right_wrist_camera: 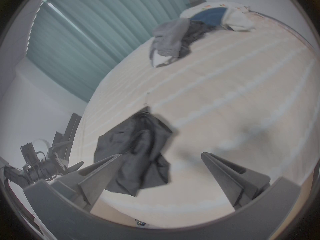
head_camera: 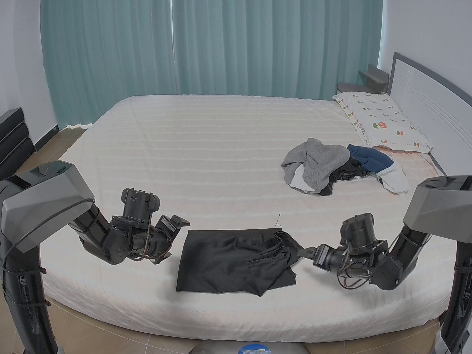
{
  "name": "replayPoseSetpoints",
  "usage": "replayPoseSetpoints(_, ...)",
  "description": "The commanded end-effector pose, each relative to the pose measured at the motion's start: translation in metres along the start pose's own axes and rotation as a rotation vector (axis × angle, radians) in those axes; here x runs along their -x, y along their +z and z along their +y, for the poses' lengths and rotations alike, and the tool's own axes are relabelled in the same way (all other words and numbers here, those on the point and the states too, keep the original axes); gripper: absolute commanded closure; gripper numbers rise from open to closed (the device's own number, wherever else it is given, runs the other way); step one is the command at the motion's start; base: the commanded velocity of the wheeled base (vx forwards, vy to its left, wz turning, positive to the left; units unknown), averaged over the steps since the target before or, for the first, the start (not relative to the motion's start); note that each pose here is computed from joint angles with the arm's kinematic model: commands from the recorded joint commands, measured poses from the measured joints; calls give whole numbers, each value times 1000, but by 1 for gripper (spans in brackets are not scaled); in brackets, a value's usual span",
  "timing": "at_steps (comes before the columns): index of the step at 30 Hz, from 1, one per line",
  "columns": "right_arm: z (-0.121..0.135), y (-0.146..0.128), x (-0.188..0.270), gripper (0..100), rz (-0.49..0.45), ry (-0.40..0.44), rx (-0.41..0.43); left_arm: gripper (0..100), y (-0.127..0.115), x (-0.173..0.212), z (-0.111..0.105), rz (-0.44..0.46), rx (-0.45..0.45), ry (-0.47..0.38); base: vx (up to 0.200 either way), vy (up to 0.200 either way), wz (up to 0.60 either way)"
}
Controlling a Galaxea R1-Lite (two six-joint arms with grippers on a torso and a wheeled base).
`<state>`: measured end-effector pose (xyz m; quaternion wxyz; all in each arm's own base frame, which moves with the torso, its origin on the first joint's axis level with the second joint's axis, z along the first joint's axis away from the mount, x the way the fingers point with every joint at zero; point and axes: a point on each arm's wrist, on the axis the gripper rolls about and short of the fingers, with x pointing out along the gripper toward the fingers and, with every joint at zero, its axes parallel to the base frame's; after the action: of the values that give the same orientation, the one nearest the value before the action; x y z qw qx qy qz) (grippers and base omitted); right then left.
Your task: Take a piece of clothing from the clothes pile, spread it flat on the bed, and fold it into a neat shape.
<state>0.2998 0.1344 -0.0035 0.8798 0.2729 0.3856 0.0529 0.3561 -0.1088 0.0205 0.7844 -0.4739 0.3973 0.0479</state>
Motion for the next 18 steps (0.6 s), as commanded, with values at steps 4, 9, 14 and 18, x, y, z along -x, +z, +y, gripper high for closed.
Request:
replayPoseSetpoints(4, 67, -15, -29, 0, -10, 71, 153, 0, 0, -4, 3, -15, -5, -4, 0, 0, 0)
replayPoseSetpoints(9, 77, -26, -39, 0, 6, 48, 250, 0, -1, -4, 4, -14, -8, -2, 0, 0, 0)
replayPoseSetpoints(14, 86, -33, -50, 0, 7, 46, 346, 0, -1, -4, 5, -13, -8, -1, 0, 0, 0)
replayPoseSetpoints(18, 89, -43, -61, 0, 25, 47, 419, 0, -1, -4, 5, -13, -9, -1, 0, 0, 0)
